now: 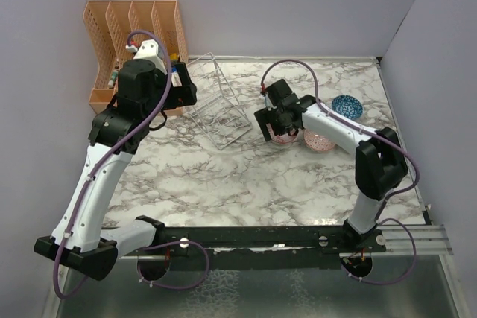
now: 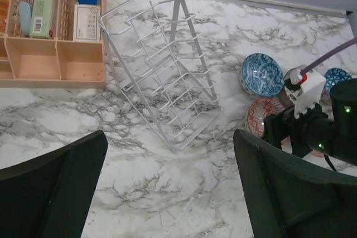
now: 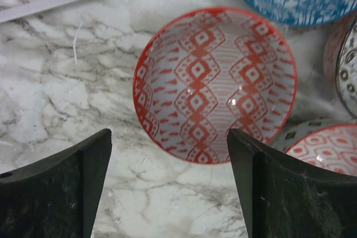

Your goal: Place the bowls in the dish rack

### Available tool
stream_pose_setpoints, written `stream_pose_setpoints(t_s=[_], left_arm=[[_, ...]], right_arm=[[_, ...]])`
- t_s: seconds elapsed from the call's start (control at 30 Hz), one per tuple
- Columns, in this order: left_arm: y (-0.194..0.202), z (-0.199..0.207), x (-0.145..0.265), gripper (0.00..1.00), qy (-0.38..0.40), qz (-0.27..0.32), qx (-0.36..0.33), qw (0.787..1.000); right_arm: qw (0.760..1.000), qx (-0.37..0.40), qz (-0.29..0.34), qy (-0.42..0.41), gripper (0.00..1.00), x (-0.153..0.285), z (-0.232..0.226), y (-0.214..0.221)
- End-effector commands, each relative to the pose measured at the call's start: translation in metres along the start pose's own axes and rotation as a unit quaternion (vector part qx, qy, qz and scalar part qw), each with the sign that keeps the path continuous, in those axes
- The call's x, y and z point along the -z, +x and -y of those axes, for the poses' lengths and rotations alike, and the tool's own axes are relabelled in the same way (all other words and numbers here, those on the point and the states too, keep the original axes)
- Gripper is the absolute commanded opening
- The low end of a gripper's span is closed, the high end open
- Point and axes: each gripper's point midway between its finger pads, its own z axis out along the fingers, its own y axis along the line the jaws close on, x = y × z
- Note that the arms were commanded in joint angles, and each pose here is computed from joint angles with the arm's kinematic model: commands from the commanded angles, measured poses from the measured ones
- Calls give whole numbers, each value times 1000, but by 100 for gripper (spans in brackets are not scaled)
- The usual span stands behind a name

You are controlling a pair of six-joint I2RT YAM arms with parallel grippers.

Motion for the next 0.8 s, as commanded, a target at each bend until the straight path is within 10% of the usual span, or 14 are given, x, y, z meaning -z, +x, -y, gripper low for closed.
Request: stream_pose_setpoints(t_s=[0.0,0.77], left_arm=[[4,-4,-4,99,-6,3,-18,1000],[11,-27,-1,99,-61,8,-14,998]], right_arm=[[998,49,44,23,83,-16,4,-35],[996,51,7,78,26,-58,-7,-17]])
